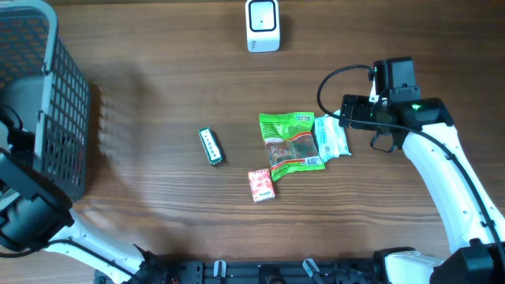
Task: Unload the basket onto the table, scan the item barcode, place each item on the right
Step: 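Reach the left gripper into the basket and grasp the red stick sachet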
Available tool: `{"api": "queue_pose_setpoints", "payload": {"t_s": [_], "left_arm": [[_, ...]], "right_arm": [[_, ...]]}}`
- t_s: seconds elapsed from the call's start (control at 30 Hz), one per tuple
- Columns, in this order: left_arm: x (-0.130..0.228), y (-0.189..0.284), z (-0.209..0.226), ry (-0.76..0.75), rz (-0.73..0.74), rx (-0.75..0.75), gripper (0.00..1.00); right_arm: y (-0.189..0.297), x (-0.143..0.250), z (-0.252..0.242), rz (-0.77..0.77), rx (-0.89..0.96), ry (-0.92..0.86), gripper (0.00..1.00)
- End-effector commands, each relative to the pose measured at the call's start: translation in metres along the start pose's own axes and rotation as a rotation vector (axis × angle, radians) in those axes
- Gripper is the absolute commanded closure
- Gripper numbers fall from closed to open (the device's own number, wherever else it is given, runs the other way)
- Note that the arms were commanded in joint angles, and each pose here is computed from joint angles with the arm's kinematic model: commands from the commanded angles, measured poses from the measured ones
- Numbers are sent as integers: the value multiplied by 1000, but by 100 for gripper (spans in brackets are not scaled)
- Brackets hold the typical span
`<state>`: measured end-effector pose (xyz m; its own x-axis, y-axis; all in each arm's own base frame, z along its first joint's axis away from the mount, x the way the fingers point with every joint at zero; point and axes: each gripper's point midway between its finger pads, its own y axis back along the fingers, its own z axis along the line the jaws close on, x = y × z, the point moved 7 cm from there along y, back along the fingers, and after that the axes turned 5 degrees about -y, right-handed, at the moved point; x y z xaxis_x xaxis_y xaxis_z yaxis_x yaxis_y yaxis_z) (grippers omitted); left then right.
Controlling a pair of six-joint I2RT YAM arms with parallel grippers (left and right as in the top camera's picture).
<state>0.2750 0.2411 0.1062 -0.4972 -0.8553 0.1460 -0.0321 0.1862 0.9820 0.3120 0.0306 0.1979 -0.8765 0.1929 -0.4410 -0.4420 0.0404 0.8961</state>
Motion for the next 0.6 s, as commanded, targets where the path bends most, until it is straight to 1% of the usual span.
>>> {"api": "queue_pose_setpoints", "payload": {"t_s": [0.0,0.07,0.13,0.2,0.3,0.33,0.37,0.43,0.47,0.5,0.53,0.57], "left_arm": [[2,-8,-2,1,26,25,13],[0,-8,0,4,11,1,14],[-5,-7,14,67,-41,-134,17],[-11,-5,24,118,-89,-212,18],[-21,-3,30,159,-139,-208,18],[-23,-1,31,184,-150,-197,21],[-26,5,25,186,-144,-126,27],[-31,28,6,187,-116,77,57],[-32,44,-5,184,-94,196,76],[-32,55,-12,180,-77,273,83],[-31,64,-18,178,-60,335,96],[-28,71,-22,178,-34,394,96]], "right_arm": [[5,-4,2,-20,-13,-16,0],[5,-4,2,-20,-13,-16,0],[5,-4,2,-20,-13,-16,0],[5,-4,2,-20,-13,-16,1],[5,-4,2,-20,-13,-16,0],[5,-4,2,-20,-13,-16,0],[5,-4,2,-20,-13,-16,0],[5,-4,2,-20,-13,-16,0],[5,-4,2,-20,-13,-16,0],[5,-4,2,-20,-13,-16,0],[5,-4,2,-20,-13,-16,0],[5,-4,2,-20,-13,-16,0]]}}
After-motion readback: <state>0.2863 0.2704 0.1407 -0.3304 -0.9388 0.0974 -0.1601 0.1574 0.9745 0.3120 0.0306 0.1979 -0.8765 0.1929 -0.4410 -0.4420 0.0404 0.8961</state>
